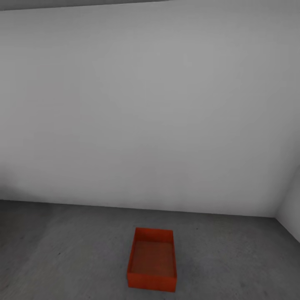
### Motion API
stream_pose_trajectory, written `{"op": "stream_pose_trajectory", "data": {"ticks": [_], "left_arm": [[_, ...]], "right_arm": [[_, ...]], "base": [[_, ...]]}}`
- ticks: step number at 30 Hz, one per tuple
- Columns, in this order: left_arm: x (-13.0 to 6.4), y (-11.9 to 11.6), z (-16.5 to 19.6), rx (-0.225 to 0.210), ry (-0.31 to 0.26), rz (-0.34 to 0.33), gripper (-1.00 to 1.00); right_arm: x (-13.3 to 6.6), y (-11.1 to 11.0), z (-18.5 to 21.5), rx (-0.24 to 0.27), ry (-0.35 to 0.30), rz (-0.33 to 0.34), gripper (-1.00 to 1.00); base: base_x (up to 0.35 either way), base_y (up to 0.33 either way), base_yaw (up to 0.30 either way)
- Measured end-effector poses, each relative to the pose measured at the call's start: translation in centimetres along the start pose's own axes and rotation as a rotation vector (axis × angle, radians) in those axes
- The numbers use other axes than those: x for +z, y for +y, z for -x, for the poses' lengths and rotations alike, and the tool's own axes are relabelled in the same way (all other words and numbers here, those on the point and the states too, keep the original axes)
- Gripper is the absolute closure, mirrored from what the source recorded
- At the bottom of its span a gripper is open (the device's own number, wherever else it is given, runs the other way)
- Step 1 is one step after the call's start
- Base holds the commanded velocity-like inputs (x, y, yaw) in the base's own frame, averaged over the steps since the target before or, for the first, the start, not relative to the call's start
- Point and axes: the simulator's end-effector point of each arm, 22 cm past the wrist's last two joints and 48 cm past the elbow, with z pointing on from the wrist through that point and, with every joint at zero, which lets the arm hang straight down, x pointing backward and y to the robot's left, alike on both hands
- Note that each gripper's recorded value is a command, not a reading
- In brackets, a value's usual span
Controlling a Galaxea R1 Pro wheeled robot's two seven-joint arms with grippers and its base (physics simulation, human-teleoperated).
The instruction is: Move the two storage containers from the living room to the garage. In the garage, place one container on the floor and stack the other container on top of it (either order is fine).
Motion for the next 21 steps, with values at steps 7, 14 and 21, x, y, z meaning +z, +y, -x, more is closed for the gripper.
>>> {"op": "stream_pose_trajectory", "data": {"ticks": [7,14,21], "left_arm": [[0.0,0.0,0.0,0.0,0.0,0.0,-1.0],[0.0,0.0,0.0,0.0,0.0,0.0,-1.0],[0.0,0.0,0.0,0.0,0.0,0.0,-1.0]], "right_arm": [[0.0,0.08,0.01,0.0,0.0,0.002,-1.0],[0.0,0.14,-0.01,0.002,0.001,0.006,-1.0],[0.0,0.09,-0.03,0.006,0.001,0.006,-1.0]], "base": [[0.0,0.0,0.0],[0.0,0.0,0.0],[0.0,0.0,0.0]]}}
